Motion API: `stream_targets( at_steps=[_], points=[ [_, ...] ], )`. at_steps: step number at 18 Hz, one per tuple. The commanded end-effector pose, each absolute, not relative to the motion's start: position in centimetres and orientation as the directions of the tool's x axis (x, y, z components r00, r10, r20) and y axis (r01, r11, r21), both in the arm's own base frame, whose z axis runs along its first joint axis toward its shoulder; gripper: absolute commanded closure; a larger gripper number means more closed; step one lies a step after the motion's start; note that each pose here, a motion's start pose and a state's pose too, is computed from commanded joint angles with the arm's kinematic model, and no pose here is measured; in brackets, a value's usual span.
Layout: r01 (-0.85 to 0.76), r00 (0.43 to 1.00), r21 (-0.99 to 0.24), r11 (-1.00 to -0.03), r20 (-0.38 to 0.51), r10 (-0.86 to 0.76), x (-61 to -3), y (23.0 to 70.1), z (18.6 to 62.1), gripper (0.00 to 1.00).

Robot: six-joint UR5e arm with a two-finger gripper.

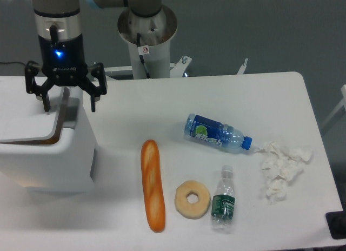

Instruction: Close the trash can

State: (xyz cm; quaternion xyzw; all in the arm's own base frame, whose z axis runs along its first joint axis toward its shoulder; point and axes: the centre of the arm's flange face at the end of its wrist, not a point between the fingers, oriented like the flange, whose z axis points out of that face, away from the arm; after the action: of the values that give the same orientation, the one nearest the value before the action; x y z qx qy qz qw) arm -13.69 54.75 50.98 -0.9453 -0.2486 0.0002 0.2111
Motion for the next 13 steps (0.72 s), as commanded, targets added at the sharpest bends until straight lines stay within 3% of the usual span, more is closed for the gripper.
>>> stream_targets(
  at_steps=[13],
  points=[
    [0.471, 0.877, -0.371, -0.8, 0.1, 0.47, -14.2, 54.7, 49.2, 0.0]
  ],
)
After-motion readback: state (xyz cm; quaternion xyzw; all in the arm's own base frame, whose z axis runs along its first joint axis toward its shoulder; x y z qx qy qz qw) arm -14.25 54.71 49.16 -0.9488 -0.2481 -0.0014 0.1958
